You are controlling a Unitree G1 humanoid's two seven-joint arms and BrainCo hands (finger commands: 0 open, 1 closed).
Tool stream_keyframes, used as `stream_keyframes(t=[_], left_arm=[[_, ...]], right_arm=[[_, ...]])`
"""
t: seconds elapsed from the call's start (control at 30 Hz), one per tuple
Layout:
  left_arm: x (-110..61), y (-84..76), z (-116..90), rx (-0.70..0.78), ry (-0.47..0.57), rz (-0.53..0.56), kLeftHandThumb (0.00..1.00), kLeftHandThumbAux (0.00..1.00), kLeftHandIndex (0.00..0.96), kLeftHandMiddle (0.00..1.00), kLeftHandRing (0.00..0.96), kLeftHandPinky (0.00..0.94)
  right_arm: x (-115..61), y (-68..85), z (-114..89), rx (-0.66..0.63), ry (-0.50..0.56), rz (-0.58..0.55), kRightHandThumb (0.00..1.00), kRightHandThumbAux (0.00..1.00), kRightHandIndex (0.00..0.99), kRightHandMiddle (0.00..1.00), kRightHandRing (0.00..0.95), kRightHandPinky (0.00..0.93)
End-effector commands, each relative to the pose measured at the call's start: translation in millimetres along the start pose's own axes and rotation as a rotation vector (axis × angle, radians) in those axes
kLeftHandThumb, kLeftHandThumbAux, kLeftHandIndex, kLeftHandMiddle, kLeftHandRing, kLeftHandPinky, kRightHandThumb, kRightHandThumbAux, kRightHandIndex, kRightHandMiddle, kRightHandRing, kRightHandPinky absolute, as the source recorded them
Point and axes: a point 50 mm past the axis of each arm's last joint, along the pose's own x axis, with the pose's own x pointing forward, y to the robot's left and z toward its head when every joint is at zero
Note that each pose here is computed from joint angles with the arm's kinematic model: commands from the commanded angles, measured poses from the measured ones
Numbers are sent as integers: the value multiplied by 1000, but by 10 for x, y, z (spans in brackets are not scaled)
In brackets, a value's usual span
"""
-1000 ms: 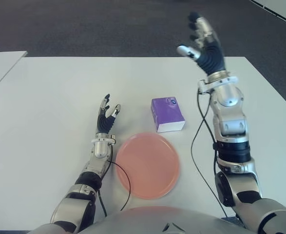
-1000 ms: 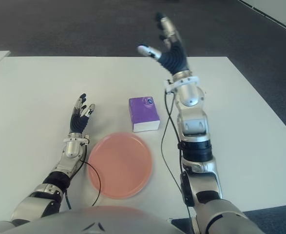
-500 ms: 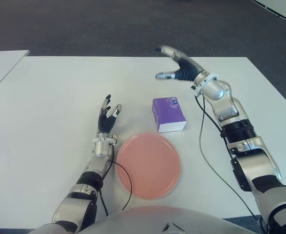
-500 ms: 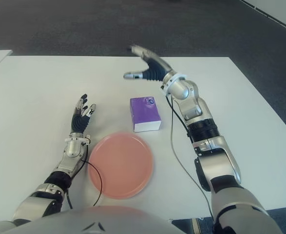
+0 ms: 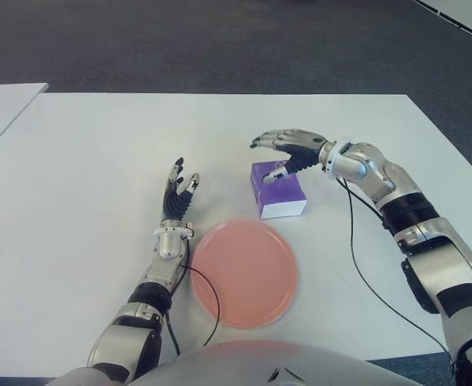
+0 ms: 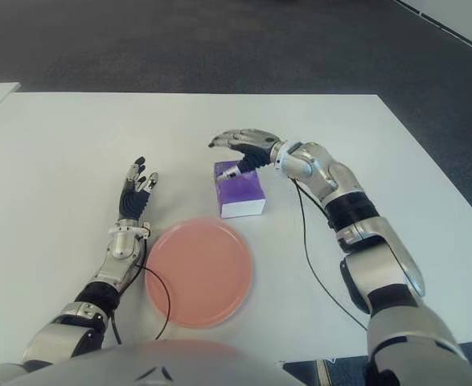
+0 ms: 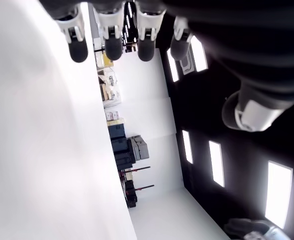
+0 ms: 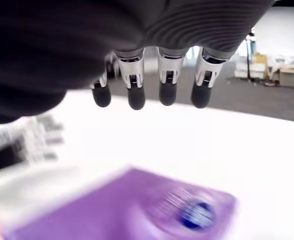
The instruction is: Put the tissue paper into the plate.
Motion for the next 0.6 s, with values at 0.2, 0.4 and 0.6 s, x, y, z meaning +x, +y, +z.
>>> stream_keyframes(t=[0.2,0.4,0.6], left_arm=[[-276,-3,-211,8,80,-11,0,407,0,0,0,0],[-284,7,-213,8,79,9,0,408,0,0,0,0],[-287,19,-219,16,82,16,4,411,0,0,0,0]], right_arm=[[-52,190,-179,-112,36,115,345,157,0,0,0,0],[-66,255,-223,-121,53,159,327,149,0,0,0,0],[-83,361,-222,-115,57,205,347,150,0,0,0,0]])
